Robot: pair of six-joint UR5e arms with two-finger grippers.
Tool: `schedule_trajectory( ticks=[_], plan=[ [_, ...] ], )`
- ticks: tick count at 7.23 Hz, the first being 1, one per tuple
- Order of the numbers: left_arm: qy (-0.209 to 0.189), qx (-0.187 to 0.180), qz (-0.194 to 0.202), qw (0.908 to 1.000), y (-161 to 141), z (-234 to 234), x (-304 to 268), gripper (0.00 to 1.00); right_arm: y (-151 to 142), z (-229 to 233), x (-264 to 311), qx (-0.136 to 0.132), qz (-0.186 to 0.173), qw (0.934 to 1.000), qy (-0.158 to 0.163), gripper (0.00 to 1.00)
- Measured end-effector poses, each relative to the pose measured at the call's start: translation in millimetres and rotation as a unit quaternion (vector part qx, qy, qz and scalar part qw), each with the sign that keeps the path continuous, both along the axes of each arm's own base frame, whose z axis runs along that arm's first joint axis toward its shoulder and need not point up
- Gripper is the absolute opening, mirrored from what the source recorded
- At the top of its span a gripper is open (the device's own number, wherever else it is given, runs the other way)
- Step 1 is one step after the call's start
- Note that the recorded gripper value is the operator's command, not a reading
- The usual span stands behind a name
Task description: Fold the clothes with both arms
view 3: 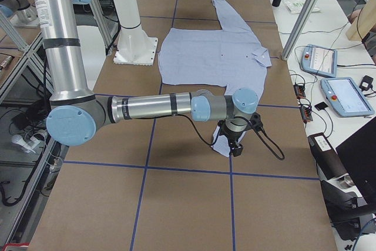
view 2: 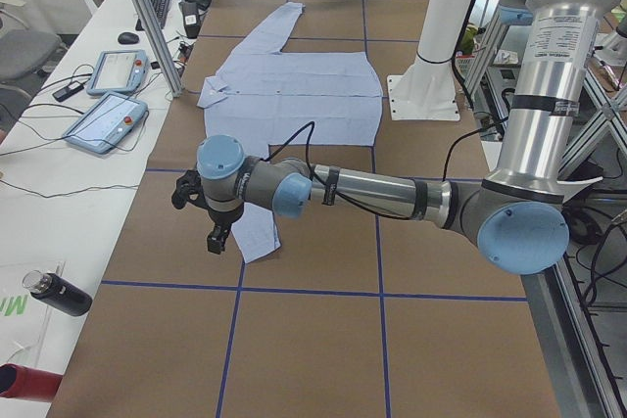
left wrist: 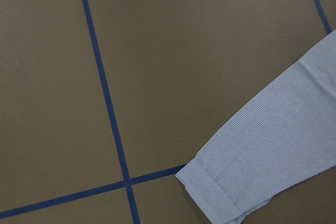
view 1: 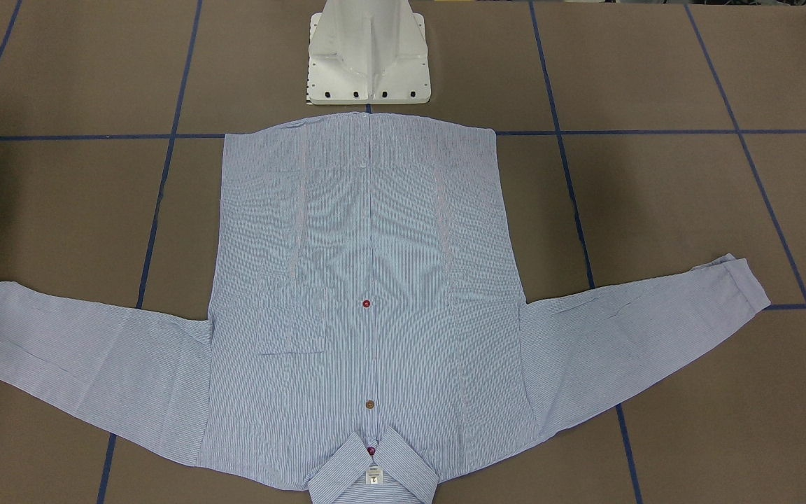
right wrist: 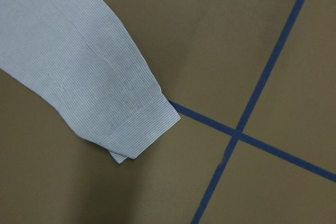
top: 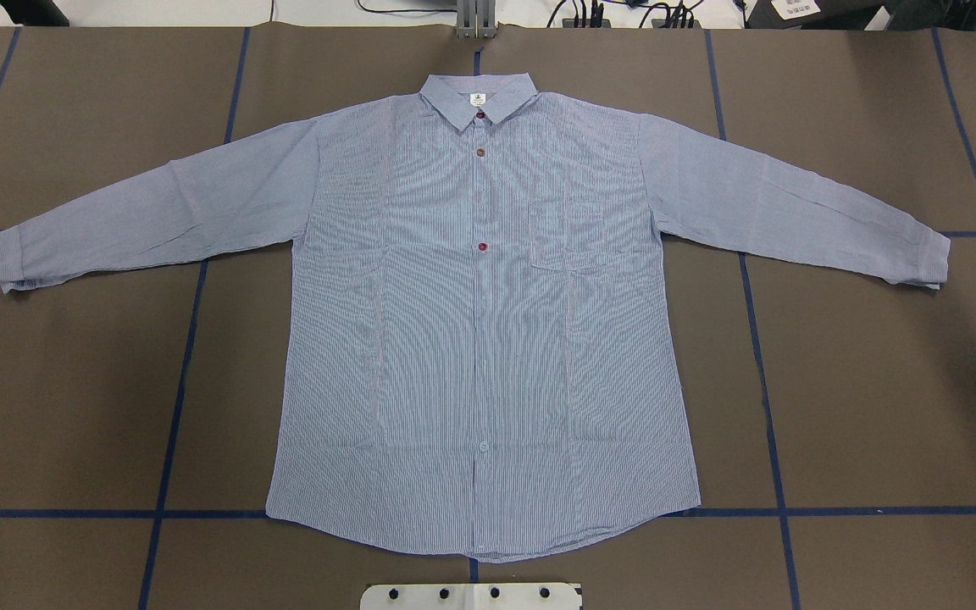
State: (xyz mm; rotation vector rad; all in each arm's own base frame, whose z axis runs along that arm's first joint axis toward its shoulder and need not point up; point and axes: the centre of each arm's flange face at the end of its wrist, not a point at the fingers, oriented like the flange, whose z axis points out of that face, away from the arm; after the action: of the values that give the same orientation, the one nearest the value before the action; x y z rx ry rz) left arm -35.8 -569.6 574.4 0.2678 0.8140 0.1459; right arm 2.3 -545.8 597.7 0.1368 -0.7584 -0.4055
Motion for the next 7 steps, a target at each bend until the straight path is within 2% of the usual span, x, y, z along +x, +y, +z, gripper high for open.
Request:
schedule_trajectory(
  ticks=[4,7],
  plan=[
    [-0.016,0.029,0.005,0.9994,3.2,-15.7,-10.7,1.0,20.5,1.5,0.9,-0.001,0.003,1.0,-0.003,1.0],
    [0.009,0.023,-0.005,0.9997,6.3,-26.3,-6.9,1.0,16.7,14.2,-13.7,-0.005,-0.002,1.0,-0.005,1.0]
  ],
)
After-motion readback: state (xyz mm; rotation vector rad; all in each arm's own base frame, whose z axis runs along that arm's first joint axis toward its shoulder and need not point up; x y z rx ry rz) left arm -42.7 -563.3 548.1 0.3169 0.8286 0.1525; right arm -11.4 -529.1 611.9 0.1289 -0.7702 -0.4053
